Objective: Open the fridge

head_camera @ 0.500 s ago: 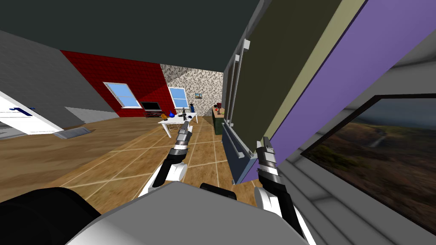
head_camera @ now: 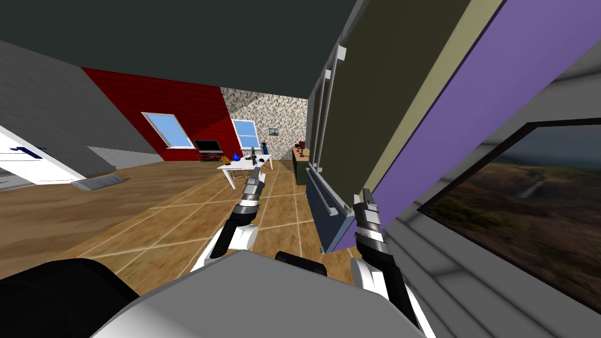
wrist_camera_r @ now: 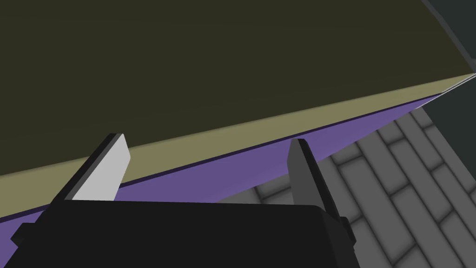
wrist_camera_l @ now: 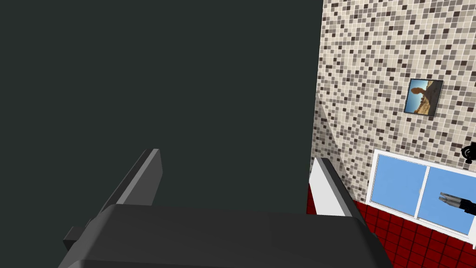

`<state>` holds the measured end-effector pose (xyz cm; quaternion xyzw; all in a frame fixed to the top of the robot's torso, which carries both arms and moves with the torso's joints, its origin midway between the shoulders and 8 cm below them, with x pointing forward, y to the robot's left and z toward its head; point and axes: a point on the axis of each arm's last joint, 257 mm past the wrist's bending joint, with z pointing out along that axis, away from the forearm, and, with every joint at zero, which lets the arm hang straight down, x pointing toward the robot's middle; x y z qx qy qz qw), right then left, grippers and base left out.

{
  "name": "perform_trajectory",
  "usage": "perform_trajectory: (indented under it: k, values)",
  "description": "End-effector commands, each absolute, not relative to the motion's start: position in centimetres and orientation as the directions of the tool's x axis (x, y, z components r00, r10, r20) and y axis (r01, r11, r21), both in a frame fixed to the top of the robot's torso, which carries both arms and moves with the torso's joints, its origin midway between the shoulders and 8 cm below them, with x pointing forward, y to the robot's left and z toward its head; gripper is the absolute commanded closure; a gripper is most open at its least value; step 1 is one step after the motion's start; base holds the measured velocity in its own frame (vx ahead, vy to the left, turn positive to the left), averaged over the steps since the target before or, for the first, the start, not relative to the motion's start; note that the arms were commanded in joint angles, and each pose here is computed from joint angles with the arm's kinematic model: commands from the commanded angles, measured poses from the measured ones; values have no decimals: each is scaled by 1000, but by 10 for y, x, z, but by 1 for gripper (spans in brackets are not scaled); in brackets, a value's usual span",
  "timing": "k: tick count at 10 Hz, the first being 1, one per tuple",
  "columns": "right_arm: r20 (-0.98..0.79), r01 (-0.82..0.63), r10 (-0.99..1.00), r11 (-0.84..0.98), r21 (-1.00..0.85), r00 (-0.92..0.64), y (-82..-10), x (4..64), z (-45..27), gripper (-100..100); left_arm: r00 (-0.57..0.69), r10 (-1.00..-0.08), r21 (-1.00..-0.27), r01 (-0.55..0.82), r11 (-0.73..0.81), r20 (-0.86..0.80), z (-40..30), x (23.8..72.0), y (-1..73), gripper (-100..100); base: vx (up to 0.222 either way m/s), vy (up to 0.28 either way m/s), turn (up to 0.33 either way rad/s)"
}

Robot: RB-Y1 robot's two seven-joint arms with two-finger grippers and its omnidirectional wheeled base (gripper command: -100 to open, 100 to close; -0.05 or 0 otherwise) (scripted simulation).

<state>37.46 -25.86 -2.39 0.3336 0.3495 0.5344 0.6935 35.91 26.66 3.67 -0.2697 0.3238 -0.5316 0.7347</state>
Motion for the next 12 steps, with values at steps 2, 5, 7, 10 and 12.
perform_trajectory:
  k: [2, 5, 7, 10, 12]
  values:
    - [-128, -508, 974, 206, 836, 185, -259, 375, -24, 0, 225, -956, -741, 606, 289, -189, 37, 359, 267, 0, 0, 0, 0]
    - [-179, -503, 968, 245, 829, 176, -255, 375, -26, -100, 225, -956, -741, 607, 289, -189, 37, 359, 267, 0, 2, 0, -2]
    - [-269, -492, 948, 318, 810, 171, -250, 377, -31, -100, 225, -956, -741, 606, 289, -189, 36, 359, 267, 0, 2, -5, -12]
    - [-430, -471, 884, 464, 751, 185, -242, 382, -42, -100, 225, -956, -741, 606, 289, -189, 36, 359, 267, 0, 5, -10, -19]
    - [-491, -461, 849, 522, 718, 197, -240, 384, -46, -100, 225, -956, -741, 606, 289, -189, 36, 359, 267, 0, 5, -11, -18]
